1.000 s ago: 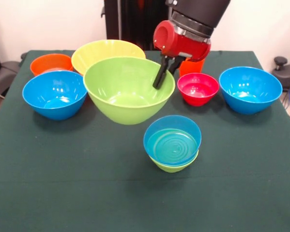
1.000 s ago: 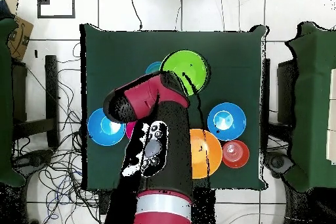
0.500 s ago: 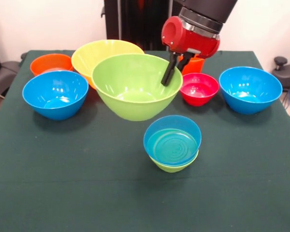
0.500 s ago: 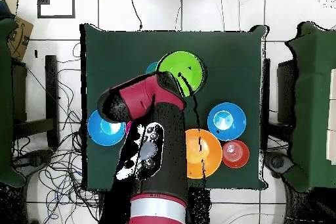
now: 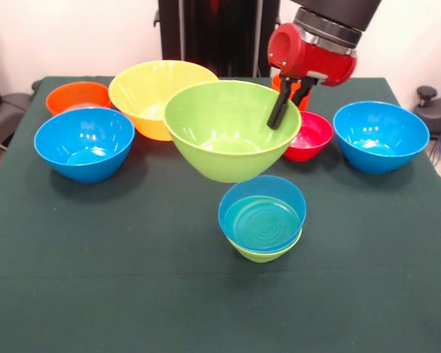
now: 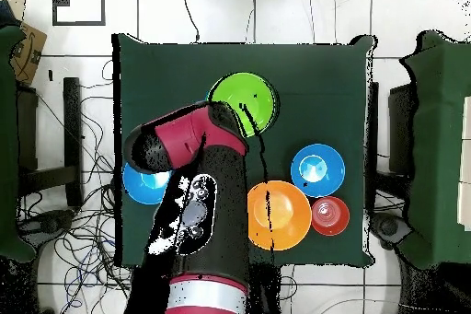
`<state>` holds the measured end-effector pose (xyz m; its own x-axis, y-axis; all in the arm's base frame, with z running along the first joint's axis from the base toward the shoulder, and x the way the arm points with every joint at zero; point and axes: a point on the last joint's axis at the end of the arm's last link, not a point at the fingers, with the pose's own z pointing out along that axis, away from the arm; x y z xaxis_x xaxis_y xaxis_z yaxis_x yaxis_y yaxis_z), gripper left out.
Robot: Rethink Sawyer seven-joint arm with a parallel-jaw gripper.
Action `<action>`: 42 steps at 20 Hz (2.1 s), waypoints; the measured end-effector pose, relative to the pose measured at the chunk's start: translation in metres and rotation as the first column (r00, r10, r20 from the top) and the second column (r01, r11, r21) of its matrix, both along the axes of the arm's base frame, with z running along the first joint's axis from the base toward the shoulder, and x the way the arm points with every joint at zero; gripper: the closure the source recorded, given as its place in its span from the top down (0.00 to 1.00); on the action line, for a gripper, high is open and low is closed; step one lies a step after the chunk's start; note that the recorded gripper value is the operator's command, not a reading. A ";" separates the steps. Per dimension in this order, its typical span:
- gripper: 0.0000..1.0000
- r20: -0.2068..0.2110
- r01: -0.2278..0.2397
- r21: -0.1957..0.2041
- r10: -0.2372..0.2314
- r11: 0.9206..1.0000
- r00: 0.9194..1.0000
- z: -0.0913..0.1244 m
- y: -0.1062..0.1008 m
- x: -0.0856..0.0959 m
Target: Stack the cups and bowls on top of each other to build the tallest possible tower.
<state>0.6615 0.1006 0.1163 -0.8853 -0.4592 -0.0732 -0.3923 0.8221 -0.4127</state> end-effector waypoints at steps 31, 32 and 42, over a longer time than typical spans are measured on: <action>0.00 0.000 0.001 0.027 -0.001 1.000 1.000 -0.017 0.016 0.003; 0.00 0.000 -0.002 0.027 0.002 1.000 1.000 -0.020 0.016 0.003; 0.00 0.011 -0.007 0.030 0.007 1.000 1.000 -0.051 0.025 -0.002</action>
<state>0.6592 0.1258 0.0653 -0.8810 -0.4631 -0.0967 -0.3939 0.8313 -0.3921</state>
